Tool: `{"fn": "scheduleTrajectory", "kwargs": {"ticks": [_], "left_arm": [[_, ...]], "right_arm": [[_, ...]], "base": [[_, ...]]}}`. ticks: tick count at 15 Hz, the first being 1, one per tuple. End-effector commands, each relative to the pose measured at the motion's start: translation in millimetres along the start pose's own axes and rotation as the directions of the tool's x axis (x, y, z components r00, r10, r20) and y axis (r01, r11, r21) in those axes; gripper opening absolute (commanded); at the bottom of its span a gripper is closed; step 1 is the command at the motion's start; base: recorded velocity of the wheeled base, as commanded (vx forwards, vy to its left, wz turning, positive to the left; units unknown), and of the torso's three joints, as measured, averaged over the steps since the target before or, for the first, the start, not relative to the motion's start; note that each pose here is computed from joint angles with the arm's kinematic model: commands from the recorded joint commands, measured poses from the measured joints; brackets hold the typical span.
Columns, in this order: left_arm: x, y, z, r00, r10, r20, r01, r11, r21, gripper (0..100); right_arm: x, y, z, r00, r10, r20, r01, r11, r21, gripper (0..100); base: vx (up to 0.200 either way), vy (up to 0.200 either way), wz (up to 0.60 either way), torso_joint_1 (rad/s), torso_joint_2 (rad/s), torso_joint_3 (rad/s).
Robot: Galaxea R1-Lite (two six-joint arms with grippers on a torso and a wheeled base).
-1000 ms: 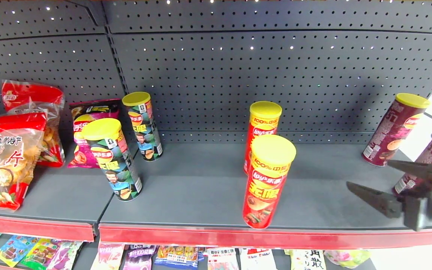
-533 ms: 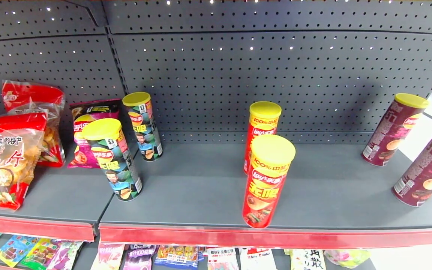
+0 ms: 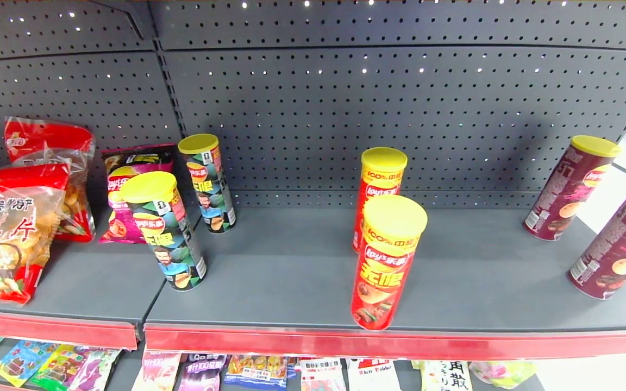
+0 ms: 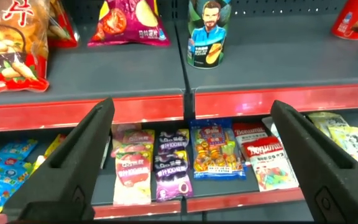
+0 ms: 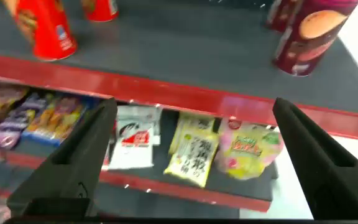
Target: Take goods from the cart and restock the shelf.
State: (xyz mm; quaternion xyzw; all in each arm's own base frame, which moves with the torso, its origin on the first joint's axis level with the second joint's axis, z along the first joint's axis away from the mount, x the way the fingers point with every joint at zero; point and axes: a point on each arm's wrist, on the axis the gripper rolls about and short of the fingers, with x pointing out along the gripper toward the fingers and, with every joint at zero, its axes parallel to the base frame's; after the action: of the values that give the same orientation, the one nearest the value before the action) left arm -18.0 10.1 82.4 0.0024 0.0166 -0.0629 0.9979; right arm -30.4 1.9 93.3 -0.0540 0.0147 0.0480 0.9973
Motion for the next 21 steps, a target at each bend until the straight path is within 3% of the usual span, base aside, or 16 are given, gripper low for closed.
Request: {"fn": "scheduleTrajectory", "kwargs": {"ticks": [1,4,7,9,12,15,21], "left_arm": [[-2.2,0.5,-0.6,1.0,0.002,0.029,-0.002,1.0,-0.005,100],[-4.0,0.9,-1.1,0.999,0.005,0.05,-0.005,1.0,0.008,100],[-4.0,1.0,-1.1,0.999,0.009,0.05,-0.01,1.0,0.009,100],[-4.0,0.9,-1.1,0.999,0.008,0.05,-0.008,1.0,0.011,100],[-4.1,0.9,-1.2,0.999,0.008,0.051,-0.009,1.0,0.012,100],[-4.1,1.0,-1.2,0.999,0.009,0.051,-0.011,1.0,0.029,100],[-4.1,1.0,-1.2,0.999,0.013,0.051,-0.014,1.0,0.024,100]], "right_arm": [[6.5,-0.7,-10.7,0.995,-0.064,0.071,0.065,0.998,-0.009,100],[6.4,-1.5,-10.8,0.993,-0.098,0.06,0.094,0.994,0.063,100],[6.1,-5.0,-11.4,0.966,-0.256,0.047,0.248,0.959,0.136,100],[6.0,-4.6,-11.0,0.97,-0.236,0.053,0.232,0.97,0.069,100],[6.3,-0.5,-10.8,0.996,-0.056,0.066,0.052,0.997,0.055,100],[8.0,-0.5,-16.8,0.996,-0.079,0.035,0.076,0.995,0.07,100],[8.1,-0.1,-17.0,0.998,-0.06,0.033,0.056,0.993,0.108,100]], "base": [[0.0,0.0,0.0,0.0,0.0,0.0],[0.0,0.0,0.0,0.0,0.0,0.0],[0.0,0.0,0.0,0.0,0.0,0.0],[0.0,0.0,0.0,0.0,0.0,0.0],[0.0,0.0,0.0,0.0,0.0,0.0],[0.0,0.0,0.0,0.0,0.0,0.0],[0.0,0.0,0.0,0.0,0.0,0.0]]}}
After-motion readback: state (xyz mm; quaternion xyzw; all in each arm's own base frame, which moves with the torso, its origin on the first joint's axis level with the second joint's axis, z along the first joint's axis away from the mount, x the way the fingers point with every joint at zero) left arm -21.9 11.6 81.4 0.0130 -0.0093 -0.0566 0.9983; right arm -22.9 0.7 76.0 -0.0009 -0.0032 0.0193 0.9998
